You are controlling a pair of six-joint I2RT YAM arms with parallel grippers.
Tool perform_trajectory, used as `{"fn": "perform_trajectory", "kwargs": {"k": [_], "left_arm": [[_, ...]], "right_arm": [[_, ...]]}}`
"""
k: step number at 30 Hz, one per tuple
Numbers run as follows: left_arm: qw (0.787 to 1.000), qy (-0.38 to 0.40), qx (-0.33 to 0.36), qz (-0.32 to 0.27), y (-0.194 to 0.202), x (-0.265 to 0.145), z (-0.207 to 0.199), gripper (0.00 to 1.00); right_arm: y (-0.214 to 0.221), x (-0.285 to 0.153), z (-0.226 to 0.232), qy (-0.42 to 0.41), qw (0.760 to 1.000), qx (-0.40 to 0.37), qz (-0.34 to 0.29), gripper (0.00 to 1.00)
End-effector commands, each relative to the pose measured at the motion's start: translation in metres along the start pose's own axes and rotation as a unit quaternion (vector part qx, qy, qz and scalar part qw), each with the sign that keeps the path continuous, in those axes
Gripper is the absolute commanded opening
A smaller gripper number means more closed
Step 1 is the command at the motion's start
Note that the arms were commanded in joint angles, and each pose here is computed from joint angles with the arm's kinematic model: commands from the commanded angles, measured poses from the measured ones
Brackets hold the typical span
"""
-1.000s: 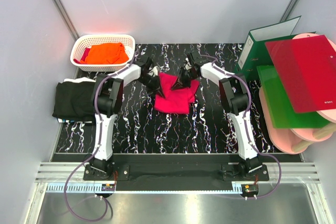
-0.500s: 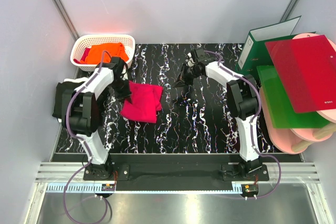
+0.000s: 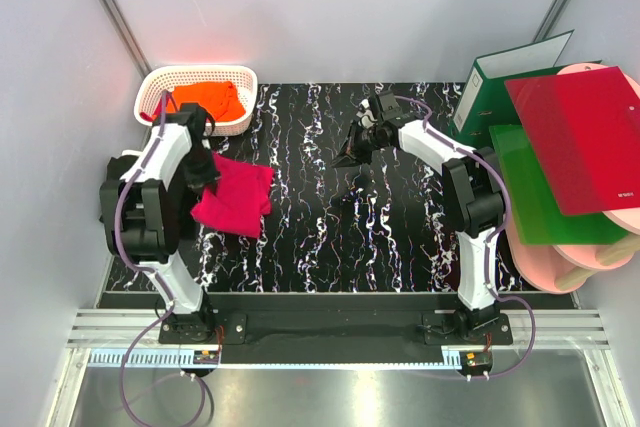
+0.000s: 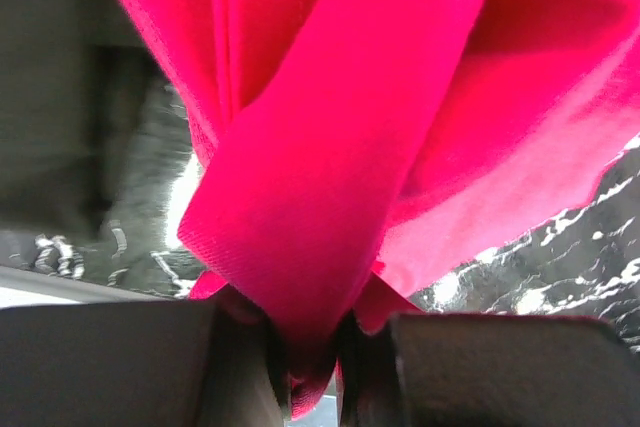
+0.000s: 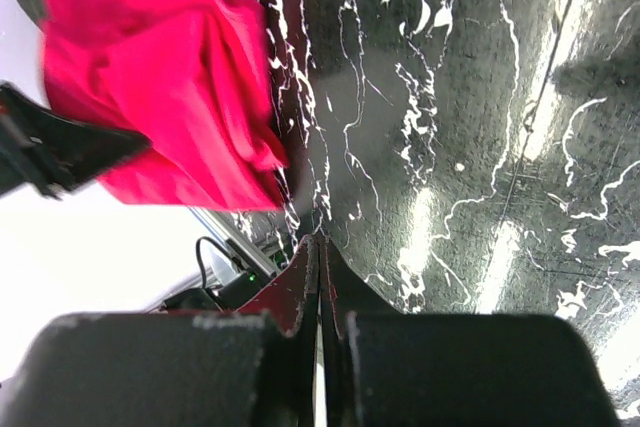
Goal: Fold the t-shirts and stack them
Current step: Put the neatly folded tshirt into the corner of the board with the left arm
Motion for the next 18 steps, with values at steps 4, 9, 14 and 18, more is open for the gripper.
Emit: {"fn": "perform_trajectory", "kwargs": {"k": [4, 9, 14, 18], "left_arm": [[0.993, -0.011, -0.03, -0.116, -0.055, -0.057, 0.017, 0.0], [0.99, -0.032, -0.047, -0.129, -0.074, -0.075, 0.037, 0.0], [0.986, -0.048, -0.079, -0.136, -0.084, -0.079, 0.062, 0.0], [0.983, -0.063, -0.115, -0.13, -0.089, -0.075, 0.091, 0.0]], "right_arm": [[-0.003, -0.024, 0.028, -0.039, 0.999, -0.034, -0.015, 0.01], [-0.003, -0.02, 0.026, -0.04, 0.999, -0.031, -0.003, 0.01], [-0.007, -0.019, 0.029, -0.043, 0.998, -0.034, 0.005, 0.01], [-0.01, -0.015, 0.028, -0.044, 0.998, -0.034, 0.015, 0.02]]}}
Point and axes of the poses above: each gripper's point midway between its finger pads, its own x axis out along the fingers, its own z axis along the line the jaws close on, y = z × x, the point moved 4 cm from there along -x, back along the fingers, and after that the axes turned 12 degrees about -x, right-handed, at the moved point
